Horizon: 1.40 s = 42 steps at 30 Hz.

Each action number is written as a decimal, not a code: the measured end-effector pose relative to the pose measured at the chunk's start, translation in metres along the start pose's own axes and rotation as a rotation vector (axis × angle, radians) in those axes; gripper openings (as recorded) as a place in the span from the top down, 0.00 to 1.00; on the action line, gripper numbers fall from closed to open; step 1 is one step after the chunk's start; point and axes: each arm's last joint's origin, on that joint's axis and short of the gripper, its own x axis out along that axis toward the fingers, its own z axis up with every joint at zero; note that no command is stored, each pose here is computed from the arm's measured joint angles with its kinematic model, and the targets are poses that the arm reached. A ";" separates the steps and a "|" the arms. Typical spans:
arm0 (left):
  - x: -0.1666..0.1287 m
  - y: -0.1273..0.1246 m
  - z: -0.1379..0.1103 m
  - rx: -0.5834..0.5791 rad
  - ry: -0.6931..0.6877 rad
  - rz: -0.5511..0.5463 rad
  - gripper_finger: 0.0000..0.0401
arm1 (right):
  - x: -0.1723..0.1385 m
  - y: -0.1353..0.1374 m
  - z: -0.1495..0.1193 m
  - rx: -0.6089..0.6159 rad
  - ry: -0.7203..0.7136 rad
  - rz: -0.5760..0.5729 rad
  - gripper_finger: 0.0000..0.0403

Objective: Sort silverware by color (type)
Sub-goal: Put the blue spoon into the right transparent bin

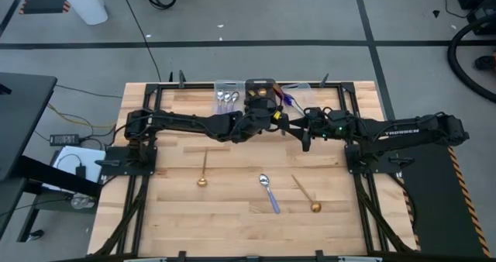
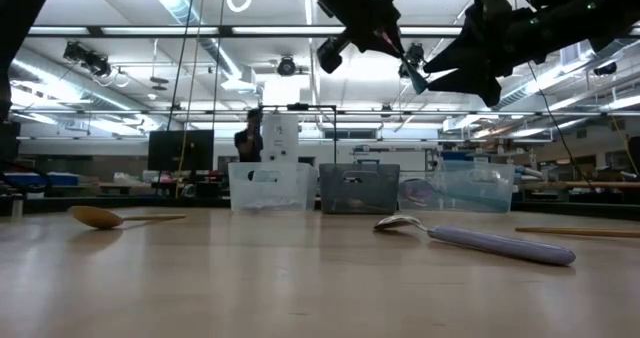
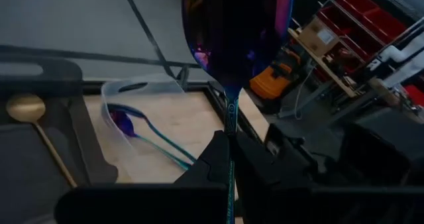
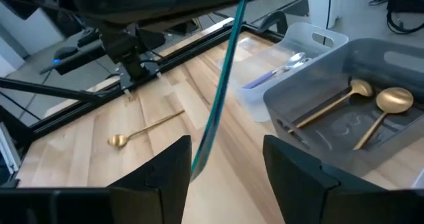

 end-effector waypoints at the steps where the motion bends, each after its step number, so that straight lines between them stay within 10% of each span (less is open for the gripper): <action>1: 0.000 -0.001 0.001 0.008 -0.004 0.000 0.97 | 0.000 0.000 0.000 0.003 -0.002 0.001 0.51; 42: -0.004 -0.019 0.014 0.257 -0.116 -0.159 0.97 | 0.012 -0.003 0.027 -0.112 -0.305 -0.010 0.58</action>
